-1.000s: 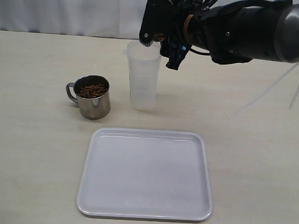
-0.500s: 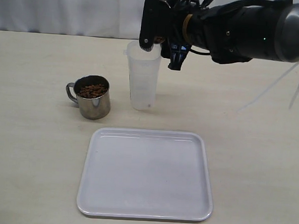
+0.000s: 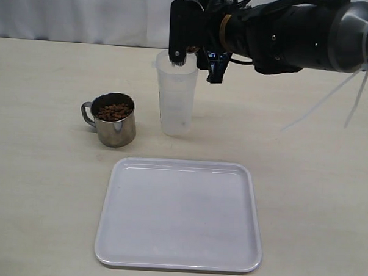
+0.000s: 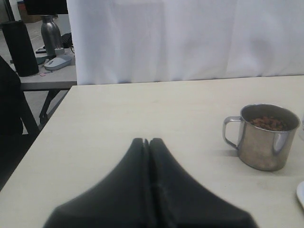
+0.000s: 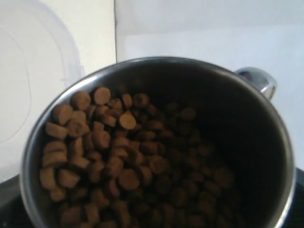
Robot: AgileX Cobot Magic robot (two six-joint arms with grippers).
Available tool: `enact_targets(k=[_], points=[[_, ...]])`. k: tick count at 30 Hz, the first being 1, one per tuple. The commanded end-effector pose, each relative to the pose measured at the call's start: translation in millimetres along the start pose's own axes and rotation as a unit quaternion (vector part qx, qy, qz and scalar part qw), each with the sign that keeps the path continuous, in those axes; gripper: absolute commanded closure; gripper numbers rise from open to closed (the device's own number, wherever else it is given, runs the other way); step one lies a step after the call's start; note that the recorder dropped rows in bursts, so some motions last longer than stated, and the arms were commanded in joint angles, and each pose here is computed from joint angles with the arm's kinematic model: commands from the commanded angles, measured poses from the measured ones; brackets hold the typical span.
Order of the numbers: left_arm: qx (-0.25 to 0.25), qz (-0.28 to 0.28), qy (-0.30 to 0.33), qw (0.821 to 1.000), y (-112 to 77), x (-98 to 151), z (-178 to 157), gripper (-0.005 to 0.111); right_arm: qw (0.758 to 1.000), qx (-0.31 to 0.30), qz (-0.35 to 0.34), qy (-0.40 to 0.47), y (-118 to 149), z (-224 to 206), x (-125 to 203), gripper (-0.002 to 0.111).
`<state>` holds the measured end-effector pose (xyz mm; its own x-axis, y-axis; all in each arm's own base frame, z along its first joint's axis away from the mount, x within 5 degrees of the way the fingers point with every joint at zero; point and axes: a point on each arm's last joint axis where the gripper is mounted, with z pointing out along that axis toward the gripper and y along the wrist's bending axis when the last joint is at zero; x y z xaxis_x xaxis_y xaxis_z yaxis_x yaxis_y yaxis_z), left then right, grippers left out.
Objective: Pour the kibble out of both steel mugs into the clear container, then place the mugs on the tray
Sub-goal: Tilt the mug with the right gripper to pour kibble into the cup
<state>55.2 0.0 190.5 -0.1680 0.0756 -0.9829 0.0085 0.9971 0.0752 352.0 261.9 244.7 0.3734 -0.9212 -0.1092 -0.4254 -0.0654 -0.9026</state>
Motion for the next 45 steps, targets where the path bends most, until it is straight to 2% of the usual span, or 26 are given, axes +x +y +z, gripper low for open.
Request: enact_targets(k=[1, 7, 41, 45], points=[[0.0, -0.002, -0.003, 1.0, 0.0, 0.1, 0.1, 0.107, 0.999, 0.006, -0.037, -0.002, -3.3, 0.1, -1.9, 0.104], [0.0, -0.002, -0.004, 1.0, 0.0, -0.1, 0.1, 0.107, 0.998, 0.006, -0.063, 0.001, -2.7, 0.7, -1.4, 0.104], [0.0, -0.002, -0.003, 1.0, 0.0, 0.0, 0.1, 0.107, 0.998, 0.024, -0.061, 0.013, -12.3, -0.8, -2.0, 0.104], [0.0, -0.002, -0.003, 1.0, 0.0, 0.0, 0.1, 0.107, 0.996, 0.028, -0.079, 0.014, -11.8, -3.1, -9.0, 0.104]])
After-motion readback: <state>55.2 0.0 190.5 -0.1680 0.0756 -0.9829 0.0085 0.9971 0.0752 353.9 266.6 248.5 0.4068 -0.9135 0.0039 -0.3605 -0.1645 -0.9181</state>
